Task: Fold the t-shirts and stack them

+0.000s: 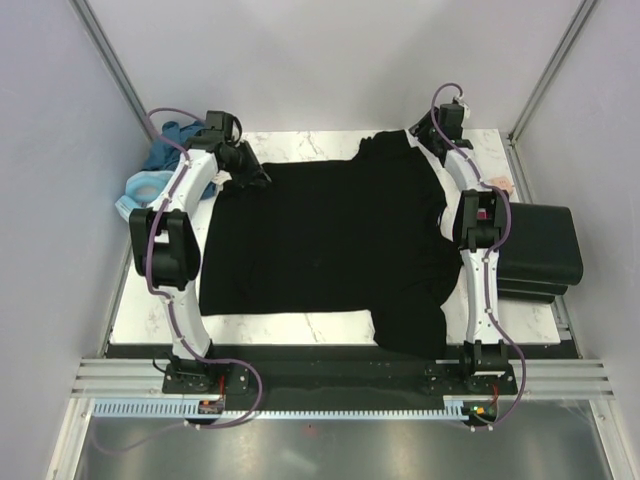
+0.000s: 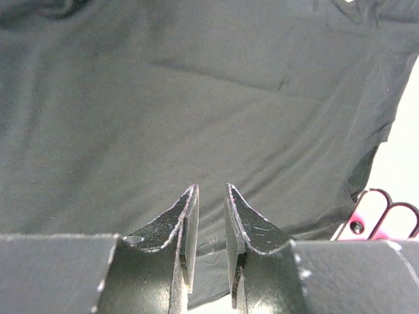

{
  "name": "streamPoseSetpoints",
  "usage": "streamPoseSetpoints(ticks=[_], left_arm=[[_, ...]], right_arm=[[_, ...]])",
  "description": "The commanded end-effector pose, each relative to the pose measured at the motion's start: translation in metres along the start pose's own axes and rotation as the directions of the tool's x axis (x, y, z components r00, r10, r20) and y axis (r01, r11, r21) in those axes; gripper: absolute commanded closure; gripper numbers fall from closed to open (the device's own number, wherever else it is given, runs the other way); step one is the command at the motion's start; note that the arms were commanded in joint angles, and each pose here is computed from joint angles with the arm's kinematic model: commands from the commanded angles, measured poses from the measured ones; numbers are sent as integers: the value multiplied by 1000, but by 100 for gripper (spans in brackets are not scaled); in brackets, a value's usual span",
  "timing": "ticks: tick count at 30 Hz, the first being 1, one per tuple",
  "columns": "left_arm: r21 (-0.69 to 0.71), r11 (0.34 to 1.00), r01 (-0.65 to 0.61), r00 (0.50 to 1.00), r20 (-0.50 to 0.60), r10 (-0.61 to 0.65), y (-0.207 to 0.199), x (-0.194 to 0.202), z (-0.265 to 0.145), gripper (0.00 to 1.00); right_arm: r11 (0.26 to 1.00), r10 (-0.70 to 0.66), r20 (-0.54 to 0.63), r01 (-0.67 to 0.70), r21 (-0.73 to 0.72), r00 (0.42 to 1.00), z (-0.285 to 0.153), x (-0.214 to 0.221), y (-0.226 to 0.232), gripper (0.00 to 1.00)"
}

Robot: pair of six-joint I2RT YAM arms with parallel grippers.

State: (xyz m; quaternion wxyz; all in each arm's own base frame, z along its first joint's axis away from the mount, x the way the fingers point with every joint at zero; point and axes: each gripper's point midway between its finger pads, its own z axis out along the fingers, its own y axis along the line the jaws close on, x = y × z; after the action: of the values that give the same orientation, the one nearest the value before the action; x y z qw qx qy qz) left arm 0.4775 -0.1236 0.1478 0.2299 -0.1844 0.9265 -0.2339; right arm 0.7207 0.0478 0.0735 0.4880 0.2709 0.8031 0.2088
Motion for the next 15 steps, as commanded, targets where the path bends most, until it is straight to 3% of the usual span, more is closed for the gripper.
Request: streamPoseSetpoints(ticks=[1,7,15], left_arm=[[81,996,-23,997,68,18,-31,-7,-33,71],[80,996,-35,995,99,27,-34,-7,-51,71],[75,997,-32,993,115,24,-36,-7,-59,71]], right_arm=[[995,62,17,-61,-73,998,6,-7,18,42],[991,76,-85,-85,-100,993,13,25,13,44],[999,23,-113,-28,-40,993,9,42,10,48]])
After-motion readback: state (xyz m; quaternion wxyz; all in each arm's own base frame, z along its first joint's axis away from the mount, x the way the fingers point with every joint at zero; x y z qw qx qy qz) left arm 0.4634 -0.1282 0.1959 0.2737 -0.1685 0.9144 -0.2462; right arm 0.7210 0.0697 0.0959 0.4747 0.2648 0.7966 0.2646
